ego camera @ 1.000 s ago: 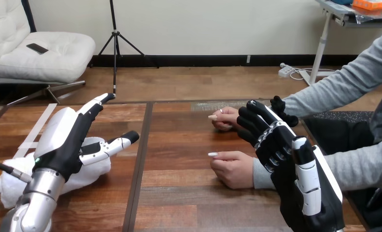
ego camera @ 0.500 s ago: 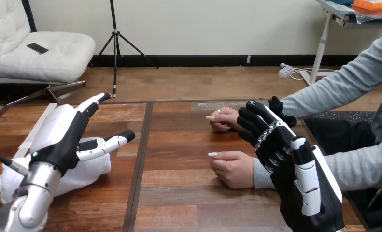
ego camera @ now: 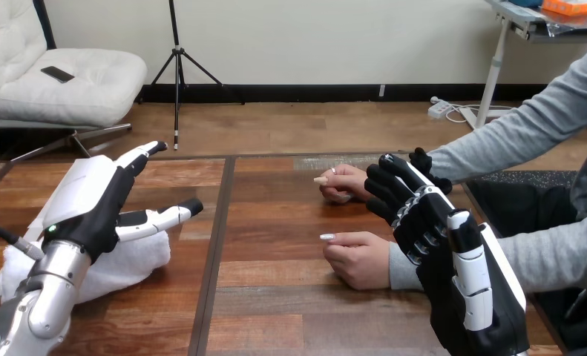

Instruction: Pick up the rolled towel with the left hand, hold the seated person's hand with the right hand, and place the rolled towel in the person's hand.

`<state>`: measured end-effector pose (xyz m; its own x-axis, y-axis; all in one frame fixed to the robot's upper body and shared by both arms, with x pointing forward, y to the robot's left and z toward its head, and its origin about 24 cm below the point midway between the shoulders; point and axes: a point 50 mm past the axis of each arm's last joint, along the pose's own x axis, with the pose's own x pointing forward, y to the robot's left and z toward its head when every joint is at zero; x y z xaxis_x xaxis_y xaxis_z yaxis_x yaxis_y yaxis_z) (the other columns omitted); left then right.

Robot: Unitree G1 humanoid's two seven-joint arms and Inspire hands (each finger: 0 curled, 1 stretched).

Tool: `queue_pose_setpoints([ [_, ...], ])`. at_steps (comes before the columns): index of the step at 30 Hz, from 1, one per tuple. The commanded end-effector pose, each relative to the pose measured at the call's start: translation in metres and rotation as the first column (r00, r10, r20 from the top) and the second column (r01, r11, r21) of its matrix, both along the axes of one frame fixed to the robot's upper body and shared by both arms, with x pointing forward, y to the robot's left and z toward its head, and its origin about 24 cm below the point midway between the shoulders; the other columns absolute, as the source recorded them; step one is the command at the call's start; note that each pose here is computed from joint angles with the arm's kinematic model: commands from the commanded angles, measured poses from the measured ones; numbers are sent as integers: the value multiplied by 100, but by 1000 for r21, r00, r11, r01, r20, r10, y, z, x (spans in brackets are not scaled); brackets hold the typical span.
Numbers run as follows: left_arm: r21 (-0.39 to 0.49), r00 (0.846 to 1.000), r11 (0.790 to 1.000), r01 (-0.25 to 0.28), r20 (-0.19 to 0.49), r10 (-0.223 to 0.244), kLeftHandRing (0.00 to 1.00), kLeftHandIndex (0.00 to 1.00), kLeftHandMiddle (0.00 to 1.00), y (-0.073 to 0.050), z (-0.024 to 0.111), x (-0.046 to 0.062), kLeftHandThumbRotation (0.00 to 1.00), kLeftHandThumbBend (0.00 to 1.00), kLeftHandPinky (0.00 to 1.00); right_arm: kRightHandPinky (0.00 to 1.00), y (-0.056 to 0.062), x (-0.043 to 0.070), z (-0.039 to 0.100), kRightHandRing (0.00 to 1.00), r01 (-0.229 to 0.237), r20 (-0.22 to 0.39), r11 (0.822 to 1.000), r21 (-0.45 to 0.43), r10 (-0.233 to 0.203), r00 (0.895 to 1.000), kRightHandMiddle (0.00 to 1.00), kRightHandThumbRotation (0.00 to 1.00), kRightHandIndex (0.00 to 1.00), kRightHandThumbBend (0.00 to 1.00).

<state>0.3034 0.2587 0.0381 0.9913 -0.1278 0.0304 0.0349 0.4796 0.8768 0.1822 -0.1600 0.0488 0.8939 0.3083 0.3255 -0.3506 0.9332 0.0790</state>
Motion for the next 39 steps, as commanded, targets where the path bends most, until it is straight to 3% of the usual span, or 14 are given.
queue_pose_setpoints([
  [1,61,996,998,3,84,-8,88,89,91,1,26,19,69,72,84,92,2,8,23,92,-6,126,1000,-7,7,992,90,100,89,59],
  [13,164,997,986,-35,79,22,88,88,90,5,24,24,70,76,88,92,1,7,23,92,-4,123,1000,-5,4,992,90,100,89,59],
  [23,247,998,968,-53,57,40,90,89,91,6,21,27,72,87,89,91,1,7,23,91,4,123,1000,-9,-2,992,90,100,89,59],
  [39,296,997,952,-79,6,81,92,92,94,7,17,29,71,100,92,87,-1,7,23,90,11,122,1000,-9,-10,992,88,100,88,60],
])
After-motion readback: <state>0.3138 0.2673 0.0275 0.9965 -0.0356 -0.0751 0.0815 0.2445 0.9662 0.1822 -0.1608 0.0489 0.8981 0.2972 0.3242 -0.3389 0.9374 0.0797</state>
